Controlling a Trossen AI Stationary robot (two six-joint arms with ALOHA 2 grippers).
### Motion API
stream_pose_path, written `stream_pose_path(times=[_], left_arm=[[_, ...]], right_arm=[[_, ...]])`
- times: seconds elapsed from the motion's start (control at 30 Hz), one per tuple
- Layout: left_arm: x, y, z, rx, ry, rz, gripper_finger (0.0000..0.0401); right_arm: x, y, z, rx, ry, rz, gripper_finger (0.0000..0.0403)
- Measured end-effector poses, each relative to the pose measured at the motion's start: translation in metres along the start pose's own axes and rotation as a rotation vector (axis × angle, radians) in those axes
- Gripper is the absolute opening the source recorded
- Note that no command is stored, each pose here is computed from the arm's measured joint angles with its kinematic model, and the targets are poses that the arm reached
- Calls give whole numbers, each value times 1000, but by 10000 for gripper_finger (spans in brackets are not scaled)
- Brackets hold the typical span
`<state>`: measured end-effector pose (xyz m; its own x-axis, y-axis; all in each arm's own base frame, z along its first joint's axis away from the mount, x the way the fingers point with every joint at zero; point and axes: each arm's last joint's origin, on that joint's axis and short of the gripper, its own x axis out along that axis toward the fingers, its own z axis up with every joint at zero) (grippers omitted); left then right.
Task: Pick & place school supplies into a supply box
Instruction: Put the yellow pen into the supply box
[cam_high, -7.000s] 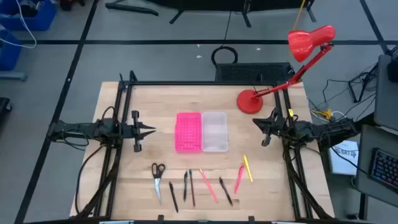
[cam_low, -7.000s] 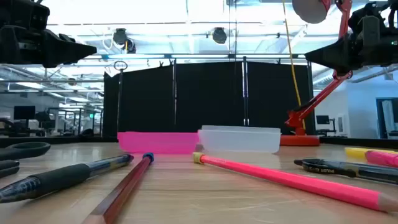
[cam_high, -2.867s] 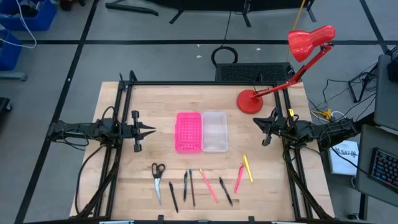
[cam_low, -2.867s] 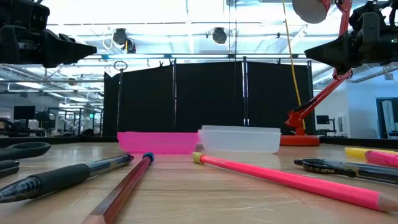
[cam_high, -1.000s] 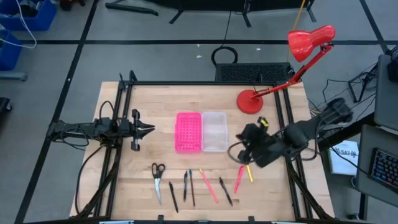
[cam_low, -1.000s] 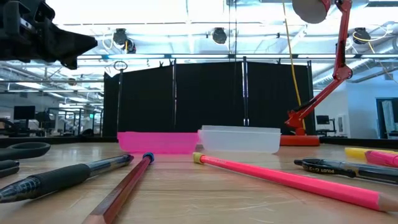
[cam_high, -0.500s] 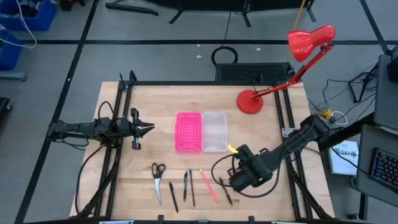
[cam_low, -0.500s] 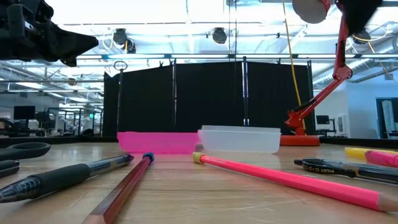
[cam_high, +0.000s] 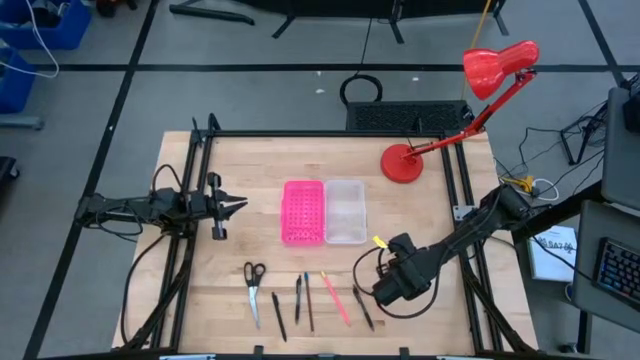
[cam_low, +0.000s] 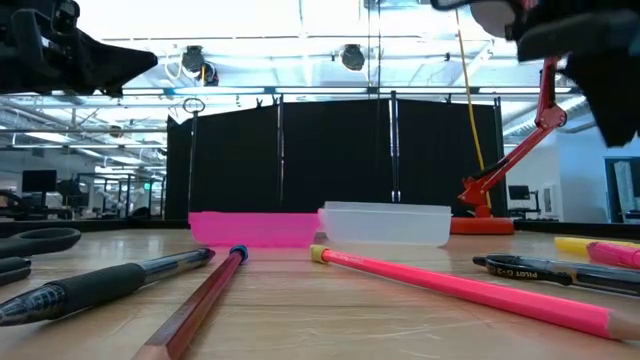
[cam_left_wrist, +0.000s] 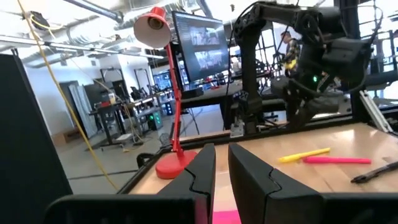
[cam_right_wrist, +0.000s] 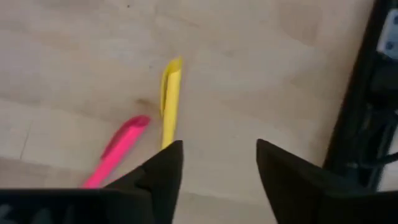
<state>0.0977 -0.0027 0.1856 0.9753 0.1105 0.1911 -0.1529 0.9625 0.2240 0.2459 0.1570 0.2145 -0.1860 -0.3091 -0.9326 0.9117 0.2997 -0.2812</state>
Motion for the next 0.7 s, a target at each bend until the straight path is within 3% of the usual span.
stream_pose_path(times=[0.23,0.7], left_arm=[[0,1,3,5,-30,8,51],[0,1,3,11,-34,9,51]], right_arm=[[16,13,-7,13,64,115,226],[74,15,-20,52,172,205,183]])
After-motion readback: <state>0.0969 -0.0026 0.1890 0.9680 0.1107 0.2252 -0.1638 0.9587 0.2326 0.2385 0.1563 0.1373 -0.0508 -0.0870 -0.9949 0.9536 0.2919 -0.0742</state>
